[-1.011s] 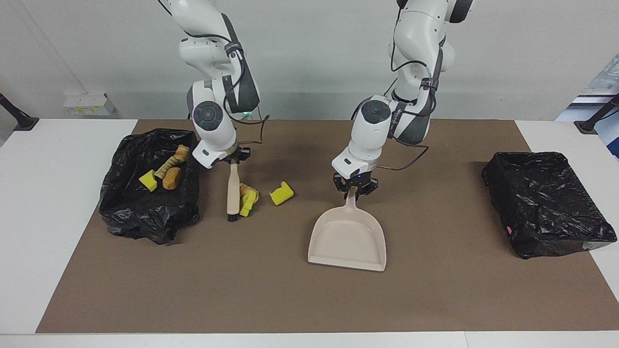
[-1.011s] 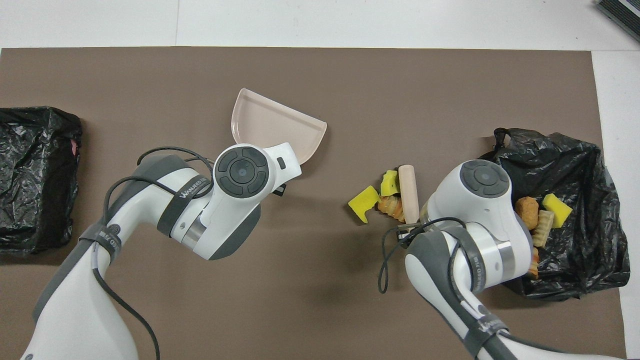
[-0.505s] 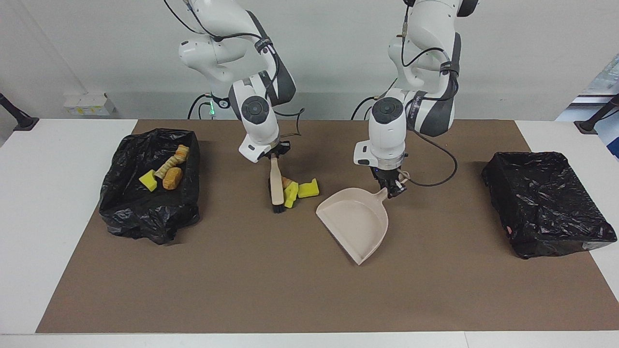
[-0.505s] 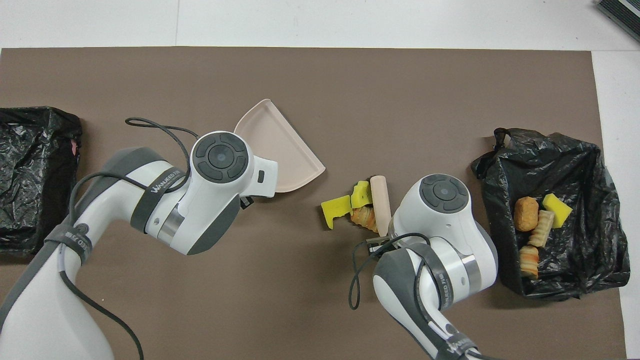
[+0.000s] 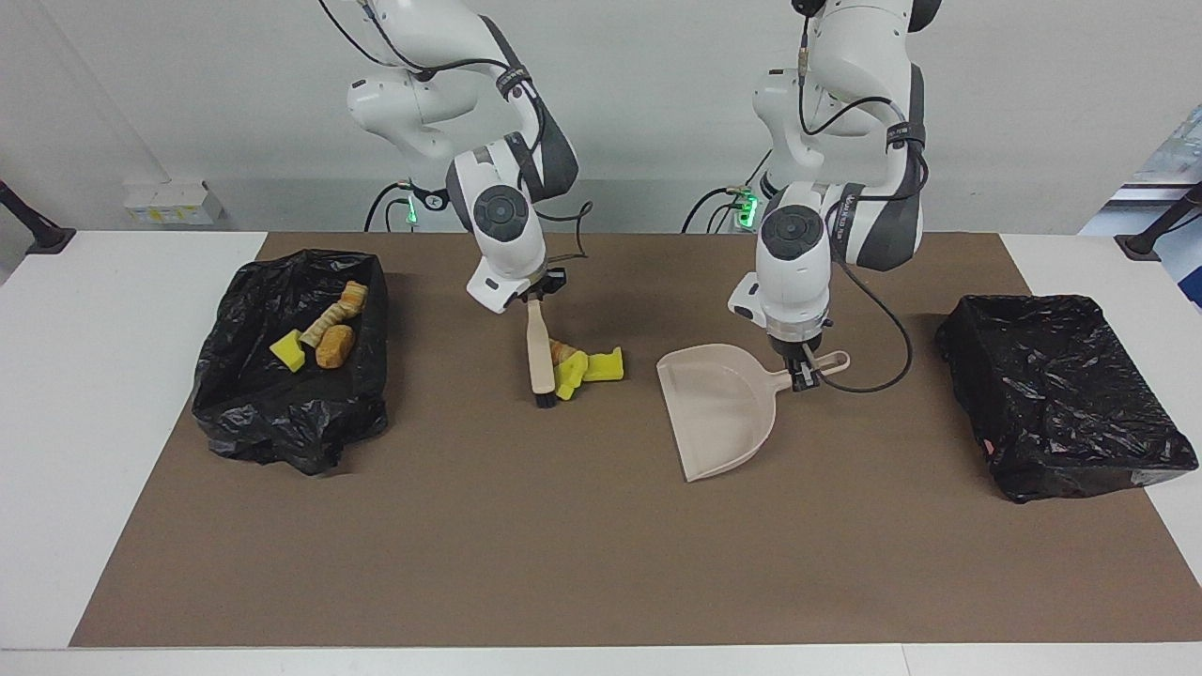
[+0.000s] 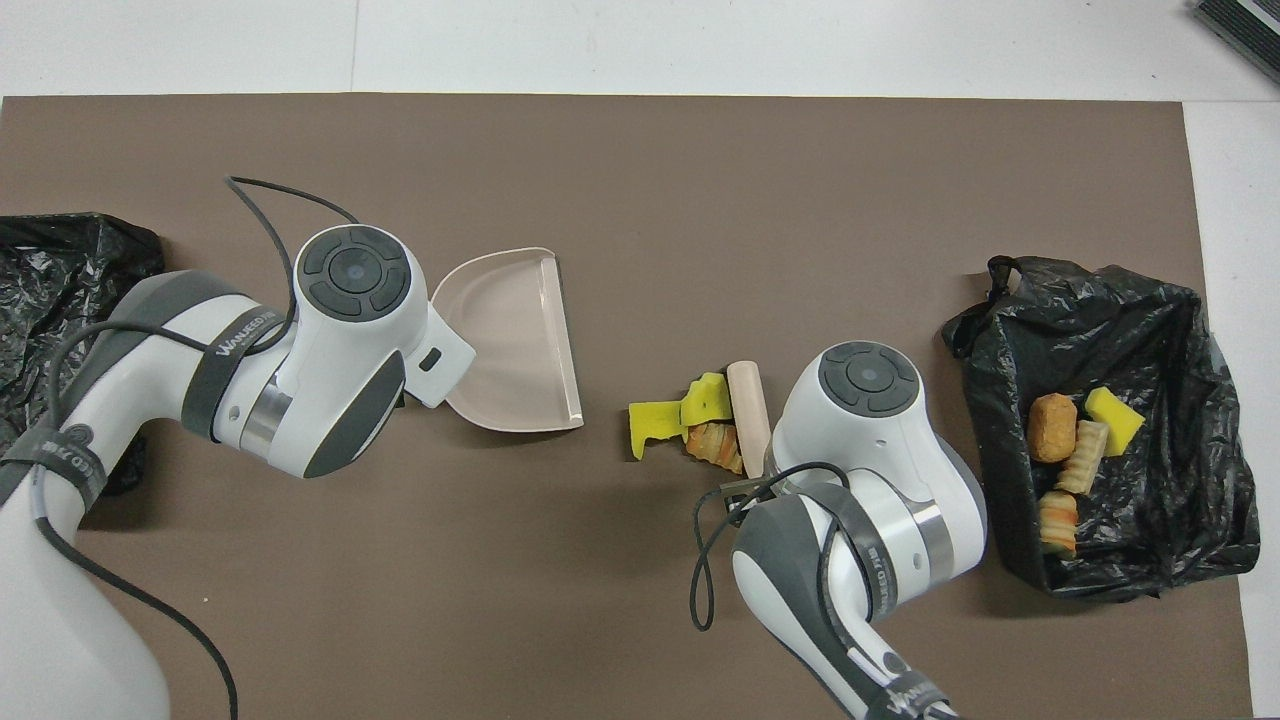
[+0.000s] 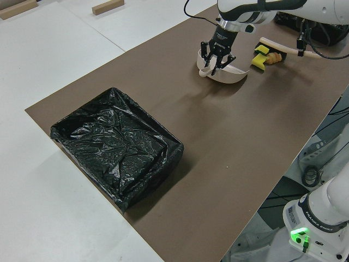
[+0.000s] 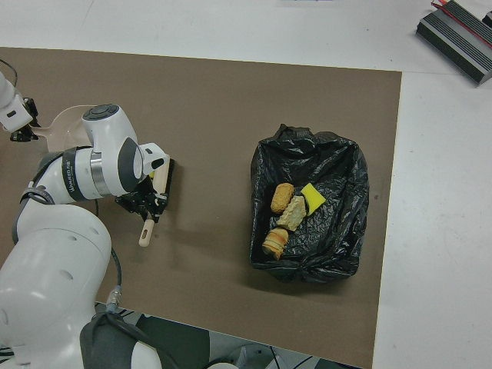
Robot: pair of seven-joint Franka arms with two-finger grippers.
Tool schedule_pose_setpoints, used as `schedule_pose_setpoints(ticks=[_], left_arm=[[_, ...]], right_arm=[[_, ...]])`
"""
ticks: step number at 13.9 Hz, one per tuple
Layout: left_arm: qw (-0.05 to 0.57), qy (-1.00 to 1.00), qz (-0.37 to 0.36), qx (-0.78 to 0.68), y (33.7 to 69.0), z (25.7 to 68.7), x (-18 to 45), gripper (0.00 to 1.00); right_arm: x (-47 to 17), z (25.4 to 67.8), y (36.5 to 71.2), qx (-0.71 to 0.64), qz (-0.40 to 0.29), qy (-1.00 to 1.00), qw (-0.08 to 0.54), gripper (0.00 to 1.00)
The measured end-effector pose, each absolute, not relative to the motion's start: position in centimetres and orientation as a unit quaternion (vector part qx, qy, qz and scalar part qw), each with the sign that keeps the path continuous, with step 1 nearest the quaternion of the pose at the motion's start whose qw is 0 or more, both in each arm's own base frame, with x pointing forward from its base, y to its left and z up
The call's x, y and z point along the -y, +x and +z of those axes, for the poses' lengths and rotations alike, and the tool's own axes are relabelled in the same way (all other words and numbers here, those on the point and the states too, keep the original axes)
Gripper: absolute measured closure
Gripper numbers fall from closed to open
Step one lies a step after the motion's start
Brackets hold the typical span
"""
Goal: Sweep and dump trash in bin
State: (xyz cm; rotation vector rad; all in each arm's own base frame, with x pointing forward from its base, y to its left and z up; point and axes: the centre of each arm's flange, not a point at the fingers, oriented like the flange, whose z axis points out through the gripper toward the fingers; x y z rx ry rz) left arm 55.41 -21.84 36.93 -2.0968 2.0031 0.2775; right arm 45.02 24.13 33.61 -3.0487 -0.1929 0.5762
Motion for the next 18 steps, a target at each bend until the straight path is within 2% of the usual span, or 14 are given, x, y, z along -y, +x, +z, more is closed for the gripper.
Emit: schedule_pose_setpoints(ticks=[4, 7, 13, 16, 18], left_arm=[[0.115, -0.686, 0.109, -0.710, 51.3, 36.1, 24.4, 0.67], [0.121, -0.670, 0.116, -0.724, 49.0, 35.9, 25.3, 0.67], [0.130, -0.664, 0.117, -0.727, 48.5, 35.7, 24.6, 0.67], [0.128, -0.668, 0.115, -0.724, 48.7, 35.1, 23.6, 0.67], [0.126, -0.671, 0.108, -0.723, 49.0, 34.5, 22.6, 0.67]], right_arm=[[-28.5, 32.9, 43.4, 0.041, 0.165, -0.985, 0.011, 0.74], [-31.6, 32.2, 42.3, 0.022, 0.164, -0.985, 0.038, 0.74], [-38.4, 32.7, 41.9, 0.001, 0.167, -0.978, 0.129, 0.74], [-39.6, 33.4, 42.6, -0.010, 0.179, -0.967, 0.178, 0.74], [-39.5, 34.2, 43.0, -0.009, 0.179, -0.965, 0.190, 0.74]])
